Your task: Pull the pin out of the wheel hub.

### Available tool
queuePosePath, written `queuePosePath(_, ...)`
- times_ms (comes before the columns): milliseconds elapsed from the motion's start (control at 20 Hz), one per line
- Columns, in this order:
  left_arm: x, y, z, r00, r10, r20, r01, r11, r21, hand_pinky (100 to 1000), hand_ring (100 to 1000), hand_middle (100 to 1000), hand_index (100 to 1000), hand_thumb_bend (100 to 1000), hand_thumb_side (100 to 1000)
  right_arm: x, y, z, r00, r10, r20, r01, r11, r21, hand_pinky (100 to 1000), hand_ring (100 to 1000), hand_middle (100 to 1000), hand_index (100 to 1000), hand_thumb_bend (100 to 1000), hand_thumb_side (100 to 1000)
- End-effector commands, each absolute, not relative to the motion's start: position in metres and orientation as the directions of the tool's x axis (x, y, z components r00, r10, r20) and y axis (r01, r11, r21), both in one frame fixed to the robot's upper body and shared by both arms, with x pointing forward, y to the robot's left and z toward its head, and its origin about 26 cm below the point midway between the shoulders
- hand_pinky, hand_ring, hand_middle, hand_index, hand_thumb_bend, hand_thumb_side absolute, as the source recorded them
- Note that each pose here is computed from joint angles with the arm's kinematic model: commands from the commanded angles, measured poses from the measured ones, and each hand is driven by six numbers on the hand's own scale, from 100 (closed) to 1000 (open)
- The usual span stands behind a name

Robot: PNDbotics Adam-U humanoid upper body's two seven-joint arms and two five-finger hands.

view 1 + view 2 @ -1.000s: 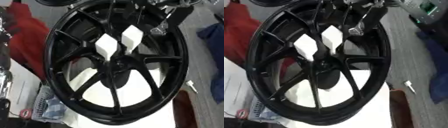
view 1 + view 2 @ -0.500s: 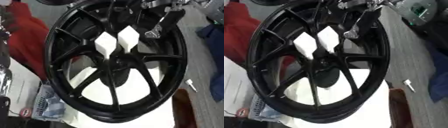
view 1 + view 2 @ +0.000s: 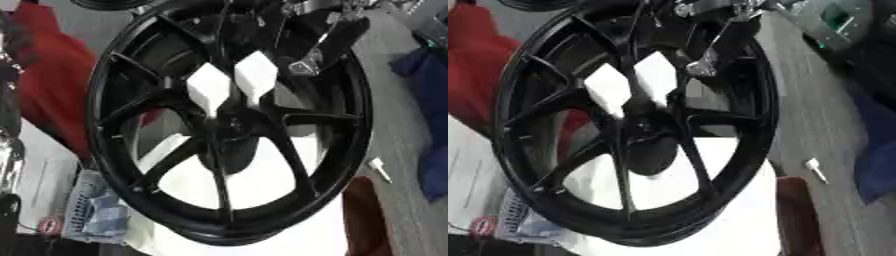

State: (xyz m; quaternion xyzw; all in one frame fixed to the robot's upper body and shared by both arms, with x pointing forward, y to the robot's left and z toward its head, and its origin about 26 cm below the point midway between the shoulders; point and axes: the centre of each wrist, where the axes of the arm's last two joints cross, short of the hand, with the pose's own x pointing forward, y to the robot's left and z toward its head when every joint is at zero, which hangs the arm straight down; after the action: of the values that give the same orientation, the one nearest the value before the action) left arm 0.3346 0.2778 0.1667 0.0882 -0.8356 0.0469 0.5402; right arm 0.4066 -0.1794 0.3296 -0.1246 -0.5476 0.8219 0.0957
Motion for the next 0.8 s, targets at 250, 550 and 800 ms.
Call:
queuePosePath(250, 0.333, 0.29, 0.174, -0.416, -0.147, 0.897, -0.228, 0.972, 0.053, 818, 818, 735, 836, 367, 710, 0.396, -0.196, 0.355, -0.962, 0.148, -0.231, 0.108, -0.571, -0.814, 911, 875, 880, 926, 103, 416)
queuePosePath(550, 0.333, 0.292, 0.172, -0.408, -0.153, 0.9, -0.234, 0.971, 0.06, 818, 819, 735, 836, 367, 709, 0.394, -0.199, 0.351, -0.971, 0.18, -0.159, 0.043, -0.523, -0.851, 908, 868, 879, 928, 100, 402)
queuePosePath(800, 0.332, 0.294, 0.171, -0.404, -0.158, 0.901, -0.236, 0.97, 0.064, 818, 819, 735, 836, 368, 708, 0.391, -0.198, 0.351, -0.974, 0.198, -0.11, -0.002, -0.491, -0.871, 908, 866, 879, 929, 100, 417)
